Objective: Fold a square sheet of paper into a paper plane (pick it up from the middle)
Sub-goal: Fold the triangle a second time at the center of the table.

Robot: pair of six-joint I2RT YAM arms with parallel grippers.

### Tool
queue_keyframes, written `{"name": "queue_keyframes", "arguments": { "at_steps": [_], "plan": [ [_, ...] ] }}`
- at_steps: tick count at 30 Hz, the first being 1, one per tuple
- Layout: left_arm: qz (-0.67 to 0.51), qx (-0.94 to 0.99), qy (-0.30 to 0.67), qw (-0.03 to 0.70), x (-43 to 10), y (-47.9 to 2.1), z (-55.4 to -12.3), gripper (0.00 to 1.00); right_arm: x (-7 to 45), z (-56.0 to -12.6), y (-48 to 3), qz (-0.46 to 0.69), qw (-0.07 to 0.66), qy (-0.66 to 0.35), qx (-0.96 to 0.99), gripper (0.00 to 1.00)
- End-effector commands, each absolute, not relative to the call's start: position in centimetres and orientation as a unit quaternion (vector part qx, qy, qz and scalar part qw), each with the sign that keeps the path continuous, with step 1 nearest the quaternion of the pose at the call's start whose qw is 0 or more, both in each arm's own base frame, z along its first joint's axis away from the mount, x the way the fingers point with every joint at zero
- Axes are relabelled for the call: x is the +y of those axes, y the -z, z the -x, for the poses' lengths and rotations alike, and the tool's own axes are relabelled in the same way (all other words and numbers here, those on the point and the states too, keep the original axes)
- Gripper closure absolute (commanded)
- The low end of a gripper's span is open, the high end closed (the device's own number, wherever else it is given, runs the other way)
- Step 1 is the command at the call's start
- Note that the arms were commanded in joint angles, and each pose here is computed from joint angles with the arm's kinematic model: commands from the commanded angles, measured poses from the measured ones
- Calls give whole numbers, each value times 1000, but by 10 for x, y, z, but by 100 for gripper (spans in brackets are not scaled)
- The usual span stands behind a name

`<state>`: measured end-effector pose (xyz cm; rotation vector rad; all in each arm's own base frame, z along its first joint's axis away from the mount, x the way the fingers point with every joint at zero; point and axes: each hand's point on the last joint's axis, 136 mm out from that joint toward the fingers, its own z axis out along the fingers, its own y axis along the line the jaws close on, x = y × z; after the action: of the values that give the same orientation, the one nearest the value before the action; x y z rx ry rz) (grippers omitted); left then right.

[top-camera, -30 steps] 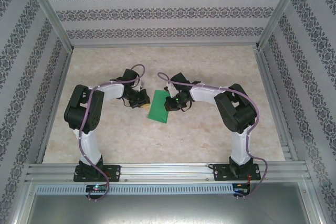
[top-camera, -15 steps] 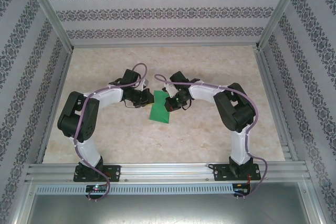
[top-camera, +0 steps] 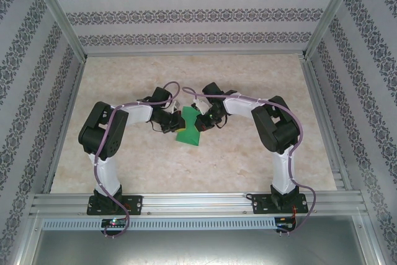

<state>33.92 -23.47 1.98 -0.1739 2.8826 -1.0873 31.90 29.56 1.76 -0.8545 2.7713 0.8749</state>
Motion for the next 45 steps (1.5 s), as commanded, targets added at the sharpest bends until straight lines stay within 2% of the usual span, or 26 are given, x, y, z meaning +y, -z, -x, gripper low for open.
{"name": "queue_keyframes", "arguments": {
  "at_steps": [1, 8, 12, 17, 22, 30, 45],
  "plan": [
    [65, 946, 317, 24, -230, -3, -338, 95, 291, -318, -23, 260, 59, -290, 919, 100],
    [72, 955, 287, 2, -217, 15, -319, 97, 290, -322, -72, 122, 114, -321, 932, 93],
    [77, 957, 278, -1, -215, 19, -317, 99, 294, -298, -66, 53, 99, -301, 947, 100],
    [84, 961, 264, -7, -211, 23, -314, 100, 316, -277, -65, 28, 98, -293, 951, 100],
    [89, 963, 255, -12, -209, 24, -312, 100, 322, -280, -48, -10, 85, -279, 956, 100],
    [91, 963, 255, -15, -210, 25, -311, 100, 348, -291, -45, -9, 77, -279, 957, 100],
    [107, 963, 247, -12, -207, 30, -312, 100, 336, -290, -18, -48, 60, -220, 972, 100]
  ]
}}
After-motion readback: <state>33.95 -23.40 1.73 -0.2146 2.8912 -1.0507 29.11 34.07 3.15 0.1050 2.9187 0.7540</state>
